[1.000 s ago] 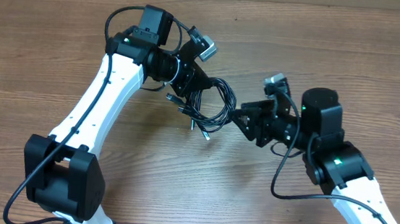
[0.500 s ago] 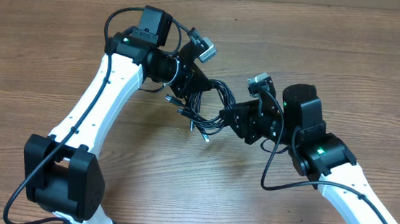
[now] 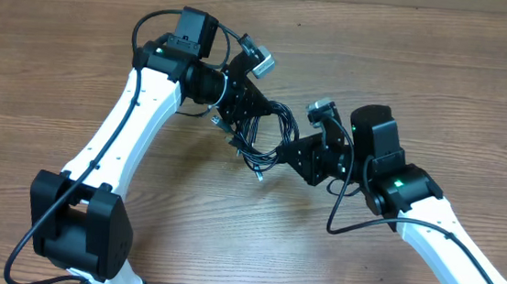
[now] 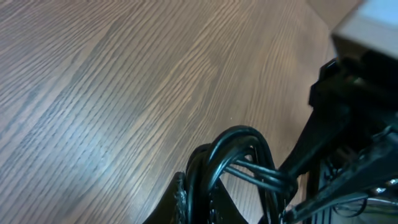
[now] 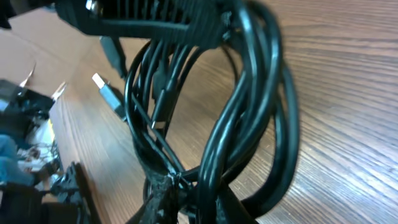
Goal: Untangle cables
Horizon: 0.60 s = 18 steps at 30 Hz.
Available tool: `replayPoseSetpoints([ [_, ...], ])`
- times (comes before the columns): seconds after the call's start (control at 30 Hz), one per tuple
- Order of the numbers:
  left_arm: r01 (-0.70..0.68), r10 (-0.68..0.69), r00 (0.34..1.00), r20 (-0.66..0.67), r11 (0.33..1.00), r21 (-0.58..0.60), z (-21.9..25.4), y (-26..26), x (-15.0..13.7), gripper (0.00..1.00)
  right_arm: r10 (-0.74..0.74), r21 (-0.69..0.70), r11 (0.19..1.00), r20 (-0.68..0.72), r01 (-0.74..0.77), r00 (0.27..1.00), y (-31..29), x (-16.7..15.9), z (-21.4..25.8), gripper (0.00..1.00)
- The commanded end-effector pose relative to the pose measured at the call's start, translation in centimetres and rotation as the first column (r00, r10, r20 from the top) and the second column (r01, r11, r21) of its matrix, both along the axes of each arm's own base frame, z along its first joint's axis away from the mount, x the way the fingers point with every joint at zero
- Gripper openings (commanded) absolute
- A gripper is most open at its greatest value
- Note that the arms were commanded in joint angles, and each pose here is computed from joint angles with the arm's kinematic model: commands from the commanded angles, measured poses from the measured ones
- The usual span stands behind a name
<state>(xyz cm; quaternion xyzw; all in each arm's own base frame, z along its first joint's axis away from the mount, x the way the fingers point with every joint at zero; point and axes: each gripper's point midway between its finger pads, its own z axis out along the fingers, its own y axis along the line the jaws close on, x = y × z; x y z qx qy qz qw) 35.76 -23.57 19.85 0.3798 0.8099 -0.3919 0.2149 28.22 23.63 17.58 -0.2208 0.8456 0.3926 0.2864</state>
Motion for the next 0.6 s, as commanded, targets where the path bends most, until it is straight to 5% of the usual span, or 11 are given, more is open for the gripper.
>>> replayPoseSetpoints([
  [0.0,-0.006,-0.002,0.998,-0.061,0.993,-0.117,2.5,-1.6,-0.4,0.04,0.09,0.062,0.994,-0.007,-0.09,0.996,1.4,-1.1,1.2,0.06],
  [0.27,-0.273,0.264,0.953,-0.147,0.961,-0.044,1.9,0.7,3.6,0.04,0.049,0.0,0.999,-0.075,-0.05,0.996,0.5,-1.5,-0.4,0.04],
  [0.43,-0.602,0.588,0.767,-0.259,0.798,0.027,1.5,5.6,8.2,0.04,-0.073,-0.109,0.992,-0.155,0.057,0.985,-1.3,-1.4,-2.6,0.04],
  [0.57,-0.729,0.71,0.625,-0.324,0.679,0.082,0.9,8.2,9.4,0.04,-0.084,-0.122,0.991,-0.177,0.063,0.981,-1.5,-1.7,-3.0,0.04],
])
